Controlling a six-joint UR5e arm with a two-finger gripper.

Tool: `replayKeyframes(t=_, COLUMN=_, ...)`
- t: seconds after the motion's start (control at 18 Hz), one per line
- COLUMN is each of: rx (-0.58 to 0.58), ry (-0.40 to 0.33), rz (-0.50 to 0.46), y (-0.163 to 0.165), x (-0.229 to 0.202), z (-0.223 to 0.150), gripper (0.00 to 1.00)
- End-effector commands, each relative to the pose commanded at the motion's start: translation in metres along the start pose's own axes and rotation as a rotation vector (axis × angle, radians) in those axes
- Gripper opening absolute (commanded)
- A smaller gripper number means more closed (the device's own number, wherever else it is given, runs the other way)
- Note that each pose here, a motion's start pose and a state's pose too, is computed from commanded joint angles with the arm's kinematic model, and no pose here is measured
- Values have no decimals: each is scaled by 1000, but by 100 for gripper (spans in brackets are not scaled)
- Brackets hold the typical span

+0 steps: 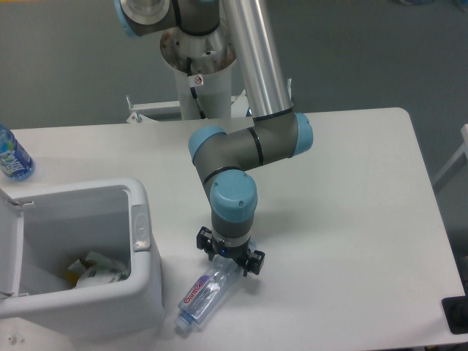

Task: Place the trash in the trash can
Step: 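Lower onto the bottle's middle and close the gripper, then lift the bottle and carry it over the trash bin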

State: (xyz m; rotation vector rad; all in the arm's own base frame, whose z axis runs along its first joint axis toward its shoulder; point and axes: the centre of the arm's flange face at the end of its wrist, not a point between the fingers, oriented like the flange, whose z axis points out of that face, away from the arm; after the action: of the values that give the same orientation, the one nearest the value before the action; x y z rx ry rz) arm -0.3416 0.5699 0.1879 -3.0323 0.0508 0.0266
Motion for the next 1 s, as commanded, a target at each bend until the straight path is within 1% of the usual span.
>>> replayKeyframes(t=0.06, rx=-1, ry=-1, rz=0, y=0, x=0, z=0, gripper=63)
replayKeyframes(t=0.44, rx=12, ry=-12, rz=4, y=-3, x=-3, z=-8, gripper=62)
replayKeyframes(t=0.56, rx=31, ry=-32, rz=10, y=-10, x=-11, z=-18, gripper=62)
replayKeyframes(t=0.61, rx=52, ry=-55, rz=-3, y=-13, x=-23, z=-30, gripper=62)
replayKeyframes(t=0.72, rx=108, ry=-101, rz=-65, y=-7, x=-62, z=-61, gripper=62)
replayKeyframes(t=0.78, rx=144, ry=-116, rz=-99, y=-7, x=-74, z=-79, gripper=62)
replayKeyframes(t=0.89, rx=238, ry=-119, rz=-184, y=-9, x=-94, z=-115, gripper=62)
replayKeyframes(t=1.0, rx=349, ry=-128, rz=-260, y=-13, x=-106, z=-166, gripper=62)
